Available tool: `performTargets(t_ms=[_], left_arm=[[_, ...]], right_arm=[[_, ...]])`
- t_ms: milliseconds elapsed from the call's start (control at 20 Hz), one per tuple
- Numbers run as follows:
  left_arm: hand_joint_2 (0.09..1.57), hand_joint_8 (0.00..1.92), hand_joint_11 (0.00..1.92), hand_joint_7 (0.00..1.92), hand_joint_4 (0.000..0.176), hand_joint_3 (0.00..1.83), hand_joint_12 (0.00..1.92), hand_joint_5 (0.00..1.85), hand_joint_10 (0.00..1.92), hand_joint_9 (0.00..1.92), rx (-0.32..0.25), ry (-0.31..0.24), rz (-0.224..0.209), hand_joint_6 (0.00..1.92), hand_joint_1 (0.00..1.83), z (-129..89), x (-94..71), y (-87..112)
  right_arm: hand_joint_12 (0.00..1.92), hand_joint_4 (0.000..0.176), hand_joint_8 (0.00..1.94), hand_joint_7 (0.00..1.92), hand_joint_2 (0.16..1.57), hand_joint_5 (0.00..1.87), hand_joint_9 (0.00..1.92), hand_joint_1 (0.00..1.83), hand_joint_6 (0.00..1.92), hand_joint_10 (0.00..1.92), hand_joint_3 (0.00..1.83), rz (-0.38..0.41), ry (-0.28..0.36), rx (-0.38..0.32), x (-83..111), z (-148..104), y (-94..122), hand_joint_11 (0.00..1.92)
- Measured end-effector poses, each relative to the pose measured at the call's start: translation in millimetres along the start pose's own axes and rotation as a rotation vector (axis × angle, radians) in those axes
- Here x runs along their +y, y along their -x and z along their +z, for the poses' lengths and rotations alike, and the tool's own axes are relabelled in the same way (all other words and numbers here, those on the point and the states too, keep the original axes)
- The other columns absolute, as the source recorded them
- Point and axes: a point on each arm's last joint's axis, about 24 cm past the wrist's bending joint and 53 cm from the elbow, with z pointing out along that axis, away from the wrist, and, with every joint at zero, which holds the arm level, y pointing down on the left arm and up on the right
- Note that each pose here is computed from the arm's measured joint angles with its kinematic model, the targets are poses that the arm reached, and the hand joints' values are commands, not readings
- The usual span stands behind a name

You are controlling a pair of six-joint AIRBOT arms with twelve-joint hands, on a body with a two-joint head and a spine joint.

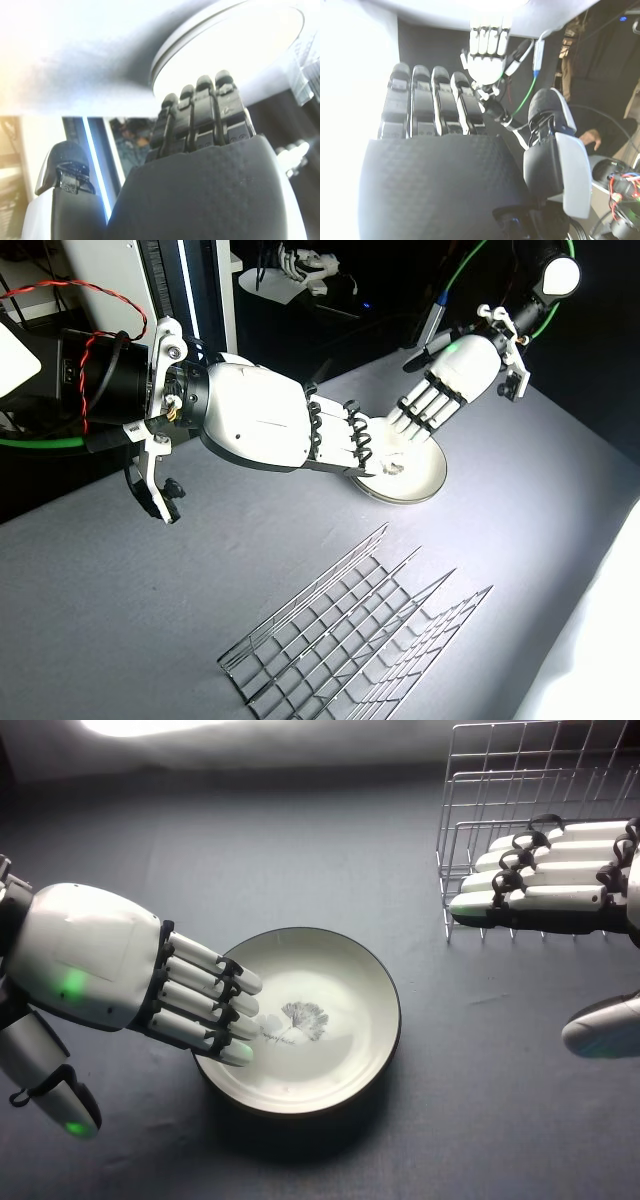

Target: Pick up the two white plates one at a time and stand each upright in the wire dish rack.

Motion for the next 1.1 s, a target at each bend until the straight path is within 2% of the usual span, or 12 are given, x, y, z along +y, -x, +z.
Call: performTargets(t_ms=[200,350,450,500,750,900,950,1100], left_arm=[[1.1,0.0,0.0,0.0,0.0,0.0,0.0,0.0,0.0,0.0,0.024,0.024,0.004,0.0,0.0,0.5,12.3,-5.6],[1.1,0.0,0.0,0.0,0.0,0.0,0.0,0.0,0.0,0.0,0.03,0.036,0.002,0.0,0.0,0.4,20.2,-7.0],[1.1,0.0,0.0,0.0,0.0,0.0,0.0,0.0,0.0,0.0,0.036,0.043,0.004,0.0,0.0,1.4,24.7,-8.1],[1.1,0.0,0.0,0.0,0.0,0.0,0.0,0.0,0.0,0.0,0.037,0.047,0.004,0.0,0.0,1.7,26.5,-8.1],[1.09,0.0,0.0,0.0,0.0,0.0,0.0,0.0,0.0,0.0,0.057,0.055,0.006,0.0,0.0,1.3,33.0,-13.3],[1.09,0.0,0.0,0.0,0.0,0.0,0.0,0.0,0.0,0.0,0.063,0.053,0.008,0.0,0.0,1.1,33.0,-14.8],[1.1,0.0,0.0,0.0,0.0,0.0,0.0,0.0,0.0,0.0,0.066,0.051,0.008,0.0,0.0,1.8,32.8,-15.9],[1.08,0.0,0.0,0.0,0.0,0.0,0.0,0.0,0.0,0.0,0.071,0.049,0.001,0.0,0.0,2.6,32.1,-19.7]], right_arm=[[0.25,0.0,0.0,0.09,1.22,0.09,0.07,0.0,0.0,0.01,0.0,-0.001,0.001,0.0,0.2,0.0,0.0,0.0],[0.13,0.0,0.0,0.06,1.21,0.05,0.04,0.0,0.0,0.0,0.0,-0.001,0.001,0.0,0.3,0.0,0.0,0.0],[0.2,0.0,0.01,0.08,1.22,0.07,0.07,0.0,0.01,0.01,0.0,-0.001,0.001,0.0,0.3,0.0,0.1,0.0],[0.16,0.0,0.0,0.07,1.22,0.06,0.05,0.0,0.0,0.0,0.0,-0.001,0.001,0.0,0.3,0.1,0.0,0.0],[0.09,0.0,0.0,0.03,1.21,0.02,0.01,0.0,0.0,0.0,0.0,-0.001,0.002,0.0,0.5,0.3,-0.2,0.0],[0.15,0.0,0.0,0.04,1.2,0.03,0.03,0.0,0.0,0.0,0.0,-0.001,0.002,0.0,0.6,0.3,-0.2,0.0],[0.05,0.0,0.0,0.0,1.21,0.01,0.0,0.0,0.0,0.0,0.0,-0.002,0.002,0.0,0.5,0.3,-0.2,0.0],[0.01,0.0,0.0,0.01,1.23,0.02,0.0,0.0,0.01,0.0,0.01,-0.003,0.002,0.0,0.6,0.3,-0.2,0.0]])
